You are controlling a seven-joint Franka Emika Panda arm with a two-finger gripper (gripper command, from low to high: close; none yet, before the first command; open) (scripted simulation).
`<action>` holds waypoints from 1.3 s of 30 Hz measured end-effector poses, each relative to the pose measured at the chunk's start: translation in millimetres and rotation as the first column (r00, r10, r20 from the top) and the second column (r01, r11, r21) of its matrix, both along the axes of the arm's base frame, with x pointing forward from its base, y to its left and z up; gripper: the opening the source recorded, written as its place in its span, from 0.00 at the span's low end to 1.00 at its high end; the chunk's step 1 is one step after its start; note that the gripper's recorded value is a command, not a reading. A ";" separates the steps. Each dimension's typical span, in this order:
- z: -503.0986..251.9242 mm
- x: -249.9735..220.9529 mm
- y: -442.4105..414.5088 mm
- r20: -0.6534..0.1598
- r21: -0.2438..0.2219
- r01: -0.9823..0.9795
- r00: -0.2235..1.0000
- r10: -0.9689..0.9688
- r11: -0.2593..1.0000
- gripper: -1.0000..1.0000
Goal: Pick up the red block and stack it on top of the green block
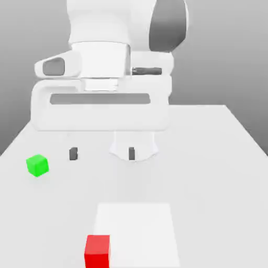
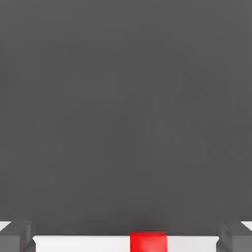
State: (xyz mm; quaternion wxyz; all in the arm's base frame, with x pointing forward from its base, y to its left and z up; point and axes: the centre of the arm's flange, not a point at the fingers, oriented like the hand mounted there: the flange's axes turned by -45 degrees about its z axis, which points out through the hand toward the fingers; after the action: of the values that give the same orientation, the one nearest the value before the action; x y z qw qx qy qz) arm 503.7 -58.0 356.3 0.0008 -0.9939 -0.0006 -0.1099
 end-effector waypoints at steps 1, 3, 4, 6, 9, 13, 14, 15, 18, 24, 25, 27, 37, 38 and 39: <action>-19.0 -0.3 -3.5 -0.028 0.000 0.001 1.000 -0.001 1.000 0.50; -56.9 -2.8 -9.0 -0.084 -0.001 0.000 0.996 0.000 1.000 0.50; -75.7 -5.1 -11.2 -0.112 -0.001 -0.002 0.994 0.002 1.000 0.50; -112.8 -12.0 -15.5 -0.168 -0.002 -0.005 0.986 0.005 1.000 0.50; -160.5 -18.2 -19.5 -0.212 -0.002 -0.007 0.977 0.007 1.000 0.50; -208.8 -20.1 -19.9 -0.219 -0.002 -0.007 0.976 0.007 1.000 0.00; -208.8 -20.1 -19.9 -0.219 -0.002 -0.007 0.976 0.007 1.000 0.00; -208.8 -20.1 -19.9 -0.219 -0.002 -0.007 0.976 0.007 1.000 0.00; -208.8 -20.1 -19.9 -0.219 -0.002 -0.007 0.976 0.007 1.000 0.00; -162.3 -19.7 -19.9 -0.219 -0.001 -0.008 0.976 0.007 1.000 0.00; -151.1 -23.0 -26.9 -0.219 -0.005 0.010 0.976 -0.011 1.000 0.00; -137.1 -45.3 -72.9 -0.218 -0.030 0.129 0.967 -0.133 0.991 0.00; -103.8 -256.1 -257.3 -0.199 -0.062 0.774 0.609 -0.768 0.630 0.00; -103.5 -275.3 -261.3 -0.200 -0.056 0.811 0.563 -0.802 0.583 0.00; -103.6 -296.2 -265.2 -0.201 -0.048 0.848 0.510 -0.836 0.528 0.00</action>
State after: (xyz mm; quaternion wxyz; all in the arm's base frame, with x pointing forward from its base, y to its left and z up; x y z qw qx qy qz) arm 207.5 -323.2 252.6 -0.0243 -0.8744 0.4846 0.0034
